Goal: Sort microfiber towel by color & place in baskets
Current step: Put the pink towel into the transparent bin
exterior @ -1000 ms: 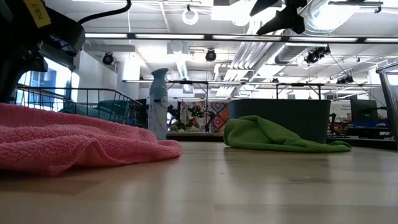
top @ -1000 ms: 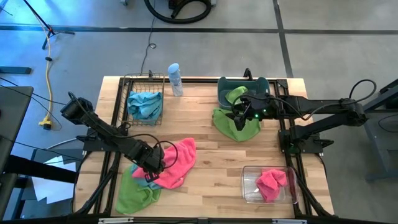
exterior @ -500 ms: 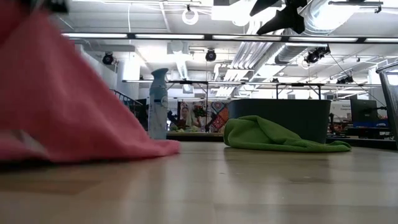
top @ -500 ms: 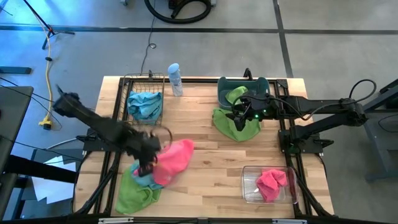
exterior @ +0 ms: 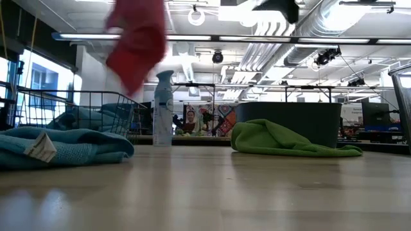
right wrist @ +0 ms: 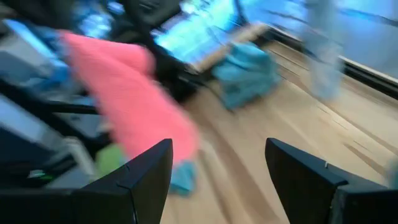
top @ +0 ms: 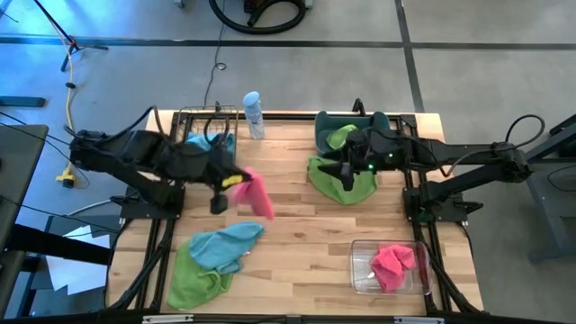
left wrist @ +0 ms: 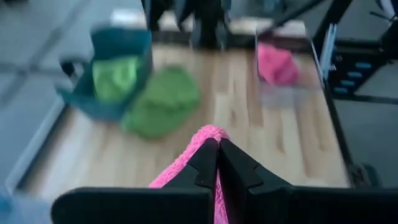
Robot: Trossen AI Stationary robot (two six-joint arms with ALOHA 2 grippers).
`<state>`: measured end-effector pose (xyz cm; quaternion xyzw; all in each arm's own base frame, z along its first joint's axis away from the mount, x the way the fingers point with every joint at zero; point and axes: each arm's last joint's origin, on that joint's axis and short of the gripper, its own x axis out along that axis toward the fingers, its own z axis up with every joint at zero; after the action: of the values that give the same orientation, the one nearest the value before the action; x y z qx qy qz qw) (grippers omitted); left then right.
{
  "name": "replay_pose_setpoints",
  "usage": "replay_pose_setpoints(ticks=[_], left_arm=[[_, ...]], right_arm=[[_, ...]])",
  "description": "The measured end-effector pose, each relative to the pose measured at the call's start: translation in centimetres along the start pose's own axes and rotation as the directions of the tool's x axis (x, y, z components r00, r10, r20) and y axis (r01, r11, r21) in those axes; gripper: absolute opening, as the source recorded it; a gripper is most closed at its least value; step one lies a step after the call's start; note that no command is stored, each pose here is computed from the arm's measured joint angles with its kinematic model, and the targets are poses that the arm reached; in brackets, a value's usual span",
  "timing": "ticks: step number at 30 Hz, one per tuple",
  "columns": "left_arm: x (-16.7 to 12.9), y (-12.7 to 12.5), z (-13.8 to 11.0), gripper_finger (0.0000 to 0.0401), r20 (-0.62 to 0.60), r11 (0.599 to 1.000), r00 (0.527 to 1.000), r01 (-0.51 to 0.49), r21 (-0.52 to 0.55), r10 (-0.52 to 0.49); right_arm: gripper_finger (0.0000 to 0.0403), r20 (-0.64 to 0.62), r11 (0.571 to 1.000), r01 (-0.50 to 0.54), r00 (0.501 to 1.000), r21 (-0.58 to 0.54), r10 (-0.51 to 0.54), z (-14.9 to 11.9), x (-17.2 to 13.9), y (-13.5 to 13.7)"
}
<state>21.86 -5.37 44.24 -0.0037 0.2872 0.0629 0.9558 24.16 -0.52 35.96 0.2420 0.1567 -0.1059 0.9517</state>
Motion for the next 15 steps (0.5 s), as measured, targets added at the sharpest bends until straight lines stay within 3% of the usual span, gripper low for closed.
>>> replay_pose_setpoints(ticks=[7,12,15], left_arm=[[1.6,1.3,2.6,0.0000,0.195,0.988,0.980,-0.078,0.135,0.050],[2.1,2.2,4.1,0.0000,0.311,0.981,0.949,-0.101,0.165,0.045],[3.0,2.4,4.3,0.0000,0.311,0.979,0.949,-0.104,0.173,0.046]], right_arm=[[0.0252,0.159,0.973,-0.216,0.961,-0.075,0.226,1.9,-0.3,1.5],[0.0252,0.263,0.954,-0.221,0.926,-0.205,0.271,2.9,-0.7,2.0],[0.0252,0.309,0.950,-0.208,0.911,-0.231,0.274,3.3,-0.8,2.1]])
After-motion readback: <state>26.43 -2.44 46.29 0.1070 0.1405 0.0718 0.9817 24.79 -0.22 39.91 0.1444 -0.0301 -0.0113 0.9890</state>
